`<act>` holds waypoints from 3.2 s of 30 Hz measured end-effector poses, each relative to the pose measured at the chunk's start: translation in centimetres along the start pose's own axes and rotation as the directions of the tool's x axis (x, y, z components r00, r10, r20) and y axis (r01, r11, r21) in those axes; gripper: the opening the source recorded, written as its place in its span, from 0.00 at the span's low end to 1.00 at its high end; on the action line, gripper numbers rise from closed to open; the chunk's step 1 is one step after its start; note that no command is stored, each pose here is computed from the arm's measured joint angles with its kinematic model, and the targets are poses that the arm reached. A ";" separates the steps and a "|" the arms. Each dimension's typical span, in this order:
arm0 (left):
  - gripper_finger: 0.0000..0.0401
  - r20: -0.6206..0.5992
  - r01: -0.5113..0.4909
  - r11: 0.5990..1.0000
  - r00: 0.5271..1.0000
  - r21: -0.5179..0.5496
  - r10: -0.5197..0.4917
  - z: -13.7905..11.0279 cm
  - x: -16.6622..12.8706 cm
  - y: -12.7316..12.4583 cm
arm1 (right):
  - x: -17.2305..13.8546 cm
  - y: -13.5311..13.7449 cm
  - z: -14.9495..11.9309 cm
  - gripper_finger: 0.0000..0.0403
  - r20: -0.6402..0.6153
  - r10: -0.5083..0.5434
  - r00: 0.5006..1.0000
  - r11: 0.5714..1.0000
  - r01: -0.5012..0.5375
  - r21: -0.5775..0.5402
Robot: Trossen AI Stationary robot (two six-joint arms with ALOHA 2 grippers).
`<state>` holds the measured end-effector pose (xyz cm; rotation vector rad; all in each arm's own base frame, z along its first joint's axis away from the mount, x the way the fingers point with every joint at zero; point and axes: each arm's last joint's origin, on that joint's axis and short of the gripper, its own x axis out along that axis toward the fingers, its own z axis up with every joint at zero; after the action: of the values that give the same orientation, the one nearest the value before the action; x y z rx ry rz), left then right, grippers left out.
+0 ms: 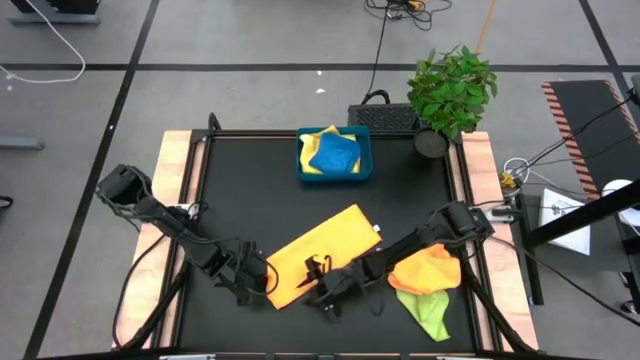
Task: Fold microfiber towels
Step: Fold the left orange microfiber towel
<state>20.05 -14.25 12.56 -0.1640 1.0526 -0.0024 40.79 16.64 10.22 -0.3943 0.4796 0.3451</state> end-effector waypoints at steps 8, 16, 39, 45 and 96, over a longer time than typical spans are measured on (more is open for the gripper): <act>0.06 0.052 0.049 0.999 0.998 -0.023 -0.048 0.5 0.1 -0.4 | 1.6 0.0 0.4 0.54 -0.004 -0.029 1.000 1.000 0.029 -0.006; 0.06 0.120 0.123 0.992 0.985 0.001 -0.122 1.2 -0.1 -1.1 | 1.6 0.0 0.0 0.53 -0.052 -0.062 0.997 0.998 0.062 -0.009; 0.06 0.192 0.015 0.995 0.981 0.101 -0.035 2.4 -4.4 -4.7 | -7.4 -0.5 2.8 0.53 -0.322 0.003 0.947 0.990 0.044 0.137; 0.06 0.180 -0.083 0.993 0.981 0.082 0.067 2.3 -3.2 -3.0 | -11.8 -0.6 -0.5 0.49 -0.358 -0.058 0.932 0.955 0.156 0.252; 0.06 0.066 0.016 0.998 0.998 0.064 -0.020 3.3 -4.3 -0.5 | -14.9 -6.4 -3.4 0.00 0.019 -0.191 0.981 0.936 0.176 0.304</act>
<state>20.82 -13.92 17.97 -0.1158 0.9837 -0.0465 29.69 6.25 16.80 -0.1315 0.4359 0.0962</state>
